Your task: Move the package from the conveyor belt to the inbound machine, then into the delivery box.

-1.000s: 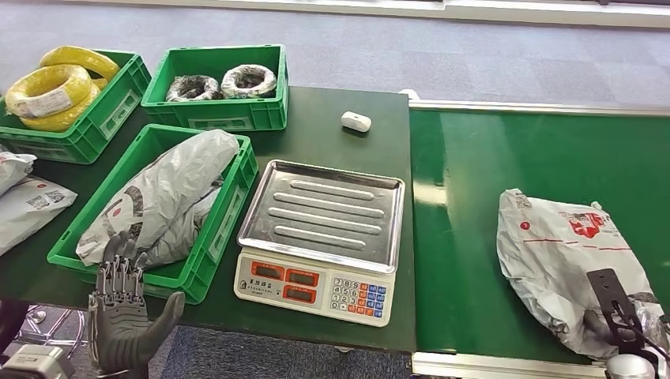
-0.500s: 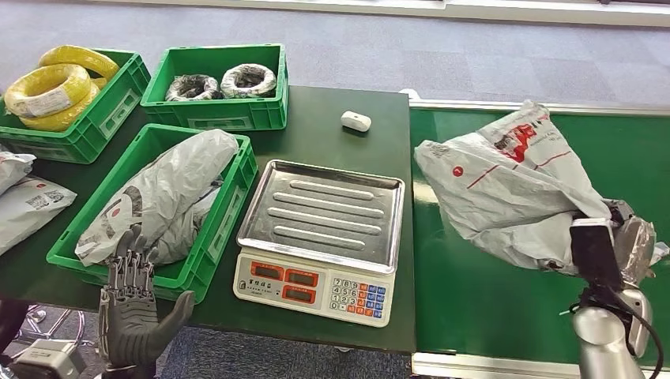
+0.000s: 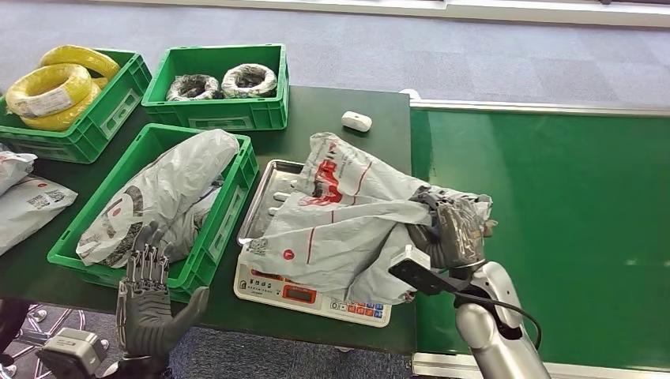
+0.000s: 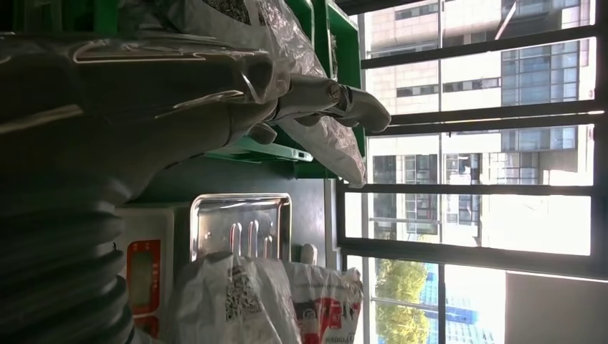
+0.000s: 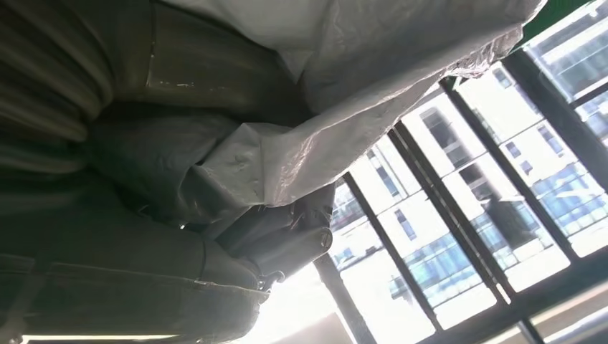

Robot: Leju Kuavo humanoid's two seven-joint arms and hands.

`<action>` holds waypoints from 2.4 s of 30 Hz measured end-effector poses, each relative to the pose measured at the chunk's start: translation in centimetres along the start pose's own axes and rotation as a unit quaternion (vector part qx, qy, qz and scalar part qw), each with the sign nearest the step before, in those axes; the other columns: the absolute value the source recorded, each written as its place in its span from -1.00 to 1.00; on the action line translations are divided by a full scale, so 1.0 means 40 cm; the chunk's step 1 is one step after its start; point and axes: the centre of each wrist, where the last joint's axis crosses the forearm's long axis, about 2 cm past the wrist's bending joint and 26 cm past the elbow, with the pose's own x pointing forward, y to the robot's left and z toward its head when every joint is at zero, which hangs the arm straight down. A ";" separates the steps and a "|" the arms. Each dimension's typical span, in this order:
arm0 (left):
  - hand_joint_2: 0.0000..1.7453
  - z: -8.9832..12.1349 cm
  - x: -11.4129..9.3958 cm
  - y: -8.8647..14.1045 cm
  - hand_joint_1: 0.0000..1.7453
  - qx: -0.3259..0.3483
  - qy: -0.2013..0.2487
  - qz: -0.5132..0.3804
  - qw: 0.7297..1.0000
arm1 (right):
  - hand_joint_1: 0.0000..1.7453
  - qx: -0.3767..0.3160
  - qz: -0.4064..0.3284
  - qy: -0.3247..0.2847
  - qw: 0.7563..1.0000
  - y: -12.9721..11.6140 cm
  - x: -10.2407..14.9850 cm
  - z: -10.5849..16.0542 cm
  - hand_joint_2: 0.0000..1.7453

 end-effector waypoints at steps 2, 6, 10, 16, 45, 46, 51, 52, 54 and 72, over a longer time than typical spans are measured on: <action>1.00 0.001 -0.001 0.000 -1.00 -0.002 0.001 0.001 1.000 | 0.44 0.017 -0.029 -0.011 0.999 0.020 0.018 -0.028 1.00; 1.00 0.000 -0.004 0.001 -1.00 -0.007 0.002 0.006 1.000 | -1.00 0.032 -0.102 -0.022 0.994 0.057 0.044 -0.072 1.00; 1.00 -0.005 -0.004 -0.001 -1.00 -0.008 0.003 0.009 1.000 | -1.00 0.030 -0.122 -0.016 0.992 0.084 0.057 -0.100 1.00; 1.00 -0.012 -0.004 0.000 -1.00 -0.007 0.005 0.006 1.000 | -1.00 0.029 -0.123 -0.004 0.992 0.105 0.068 -0.113 1.00; 1.00 -0.154 -0.085 -0.238 -1.00 -0.368 0.024 -0.329 0.869 | -1.00 -0.047 -0.133 -0.020 0.990 0.068 0.069 -0.057 1.00; 1.00 -0.158 -0.096 -0.244 -0.56 -0.372 0.028 -0.351 0.859 | -1.00 -0.052 -0.137 -0.025 0.989 0.065 0.071 -0.056 1.00; 1.00 -0.196 -0.154 -0.266 0.91 -0.334 0.029 -0.524 0.783 | -1.00 -0.060 -0.159 -0.049 0.984 0.049 0.081 -0.074 1.00; 1.00 -0.203 -0.166 -0.266 0.95 -0.330 0.030 -0.534 0.778 | -1.00 -0.059 -0.160 -0.053 0.984 0.047 0.083 -0.080 1.00; 1.00 -0.210 -0.183 -0.266 0.99 -0.328 0.034 -0.540 0.774 | -1.00 -0.058 -0.160 -0.059 0.984 0.045 0.088 -0.090 1.00; 1.00 -0.244 -0.167 -0.167 1.00 -0.181 0.065 -0.416 0.889 | -1.00 -0.047 -0.181 -0.077 0.979 0.066 0.111 -0.161 1.00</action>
